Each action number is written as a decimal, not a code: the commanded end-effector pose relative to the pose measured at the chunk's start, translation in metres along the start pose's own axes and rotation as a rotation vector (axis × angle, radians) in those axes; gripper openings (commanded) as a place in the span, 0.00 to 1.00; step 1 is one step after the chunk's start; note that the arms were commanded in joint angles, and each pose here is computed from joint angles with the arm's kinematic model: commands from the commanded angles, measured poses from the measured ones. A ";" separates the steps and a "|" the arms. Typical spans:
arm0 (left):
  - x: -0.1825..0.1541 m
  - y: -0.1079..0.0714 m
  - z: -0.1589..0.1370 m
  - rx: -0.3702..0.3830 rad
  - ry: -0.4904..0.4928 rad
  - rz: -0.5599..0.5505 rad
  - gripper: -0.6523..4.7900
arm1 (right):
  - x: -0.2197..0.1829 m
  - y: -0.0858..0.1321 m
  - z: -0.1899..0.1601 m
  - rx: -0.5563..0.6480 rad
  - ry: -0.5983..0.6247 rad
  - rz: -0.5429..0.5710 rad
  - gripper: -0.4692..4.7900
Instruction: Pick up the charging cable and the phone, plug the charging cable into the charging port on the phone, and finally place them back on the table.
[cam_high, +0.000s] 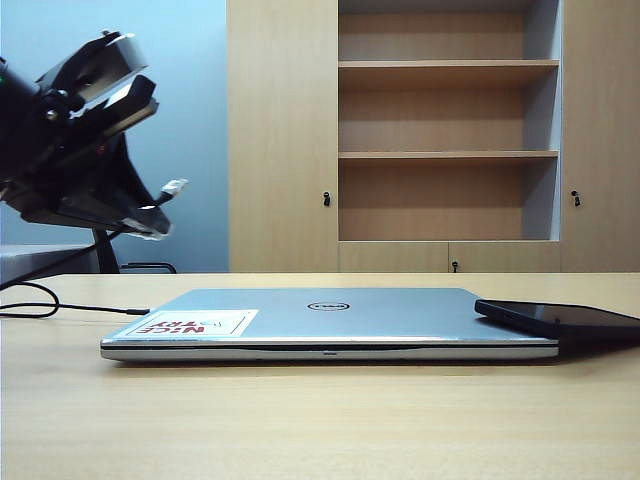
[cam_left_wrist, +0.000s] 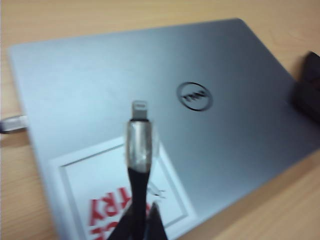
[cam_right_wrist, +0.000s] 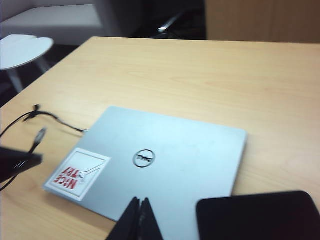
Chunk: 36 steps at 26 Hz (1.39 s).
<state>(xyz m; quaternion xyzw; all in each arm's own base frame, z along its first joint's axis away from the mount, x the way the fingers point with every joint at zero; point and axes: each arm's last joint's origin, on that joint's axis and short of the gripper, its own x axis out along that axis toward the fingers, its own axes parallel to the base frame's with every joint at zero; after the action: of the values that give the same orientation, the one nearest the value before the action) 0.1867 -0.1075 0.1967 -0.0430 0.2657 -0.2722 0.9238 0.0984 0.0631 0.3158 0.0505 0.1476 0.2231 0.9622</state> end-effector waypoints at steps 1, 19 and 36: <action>0.000 -0.006 0.001 0.015 -0.004 -0.030 0.11 | -0.001 -0.006 0.002 0.031 0.005 0.005 0.08; 0.001 -0.005 -0.022 0.018 0.086 -0.029 0.11 | 0.021 -0.059 -0.057 0.445 0.165 -0.041 0.08; 0.001 -0.005 -0.022 0.053 0.075 -0.032 0.11 | 0.066 -0.090 -0.080 0.958 0.307 -0.140 0.85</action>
<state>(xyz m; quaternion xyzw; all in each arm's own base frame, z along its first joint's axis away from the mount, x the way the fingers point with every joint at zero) 0.1734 -0.1106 0.1766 -0.0126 0.2996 -0.2913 0.9084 0.1636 0.0137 0.2049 0.4346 0.3862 0.0606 0.8113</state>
